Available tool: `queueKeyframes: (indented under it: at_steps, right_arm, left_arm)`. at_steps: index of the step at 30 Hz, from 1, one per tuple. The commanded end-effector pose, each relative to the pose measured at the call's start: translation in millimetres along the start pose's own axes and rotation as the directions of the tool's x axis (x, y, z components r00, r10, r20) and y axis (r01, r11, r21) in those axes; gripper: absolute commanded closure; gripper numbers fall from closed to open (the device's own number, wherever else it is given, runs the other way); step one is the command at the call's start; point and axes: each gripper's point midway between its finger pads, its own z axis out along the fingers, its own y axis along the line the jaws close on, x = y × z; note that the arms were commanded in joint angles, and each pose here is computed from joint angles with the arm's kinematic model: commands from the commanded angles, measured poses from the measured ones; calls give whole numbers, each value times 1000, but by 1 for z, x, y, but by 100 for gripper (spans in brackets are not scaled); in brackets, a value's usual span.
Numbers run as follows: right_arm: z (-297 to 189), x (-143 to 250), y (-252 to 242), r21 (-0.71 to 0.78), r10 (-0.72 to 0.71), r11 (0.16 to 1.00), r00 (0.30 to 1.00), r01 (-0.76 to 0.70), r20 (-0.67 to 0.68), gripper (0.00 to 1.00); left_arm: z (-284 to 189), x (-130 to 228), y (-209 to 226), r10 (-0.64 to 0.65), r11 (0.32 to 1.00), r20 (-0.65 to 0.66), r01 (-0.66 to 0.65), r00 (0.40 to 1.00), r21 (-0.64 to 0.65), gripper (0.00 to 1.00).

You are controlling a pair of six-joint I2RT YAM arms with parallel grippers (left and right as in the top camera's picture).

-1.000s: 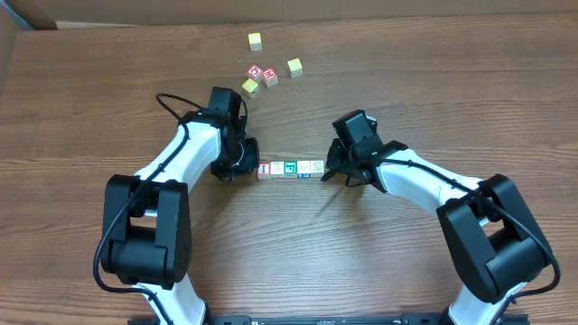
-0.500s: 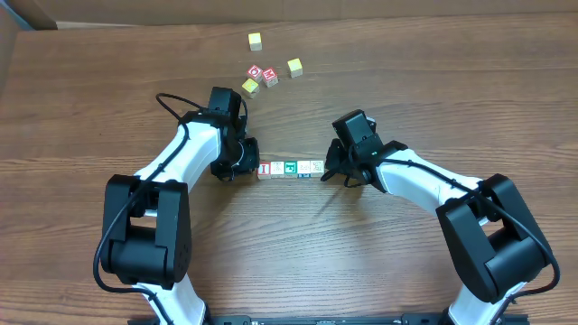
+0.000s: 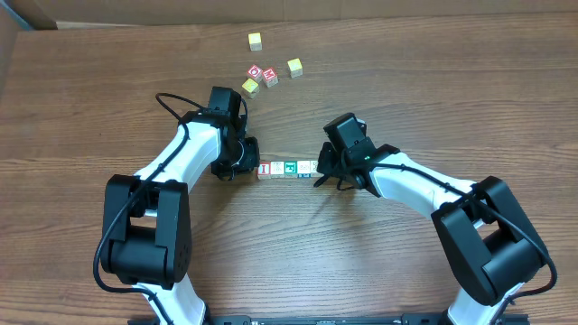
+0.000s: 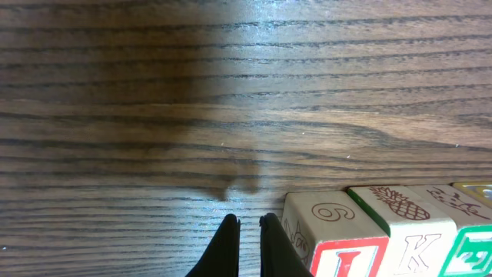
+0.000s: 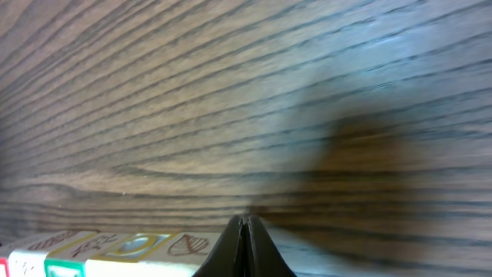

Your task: Flip 5 blocks

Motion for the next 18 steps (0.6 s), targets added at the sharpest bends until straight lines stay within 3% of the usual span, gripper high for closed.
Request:
queueKeyframes:
  at_steps: [1, 18]
  right_arm:
    - [4, 6, 0, 1, -4, 1000, 1000, 4, -13, 96]
    - [4, 11, -3, 16, -4, 1000, 1000, 4, -30, 96]
  left_arm:
    - [4, 5, -1, 18, 1000, -17, -18, 1000, 1, 96]
    - [5, 6, -1, 20, 1000, -19, -20, 1000, 1, 96]
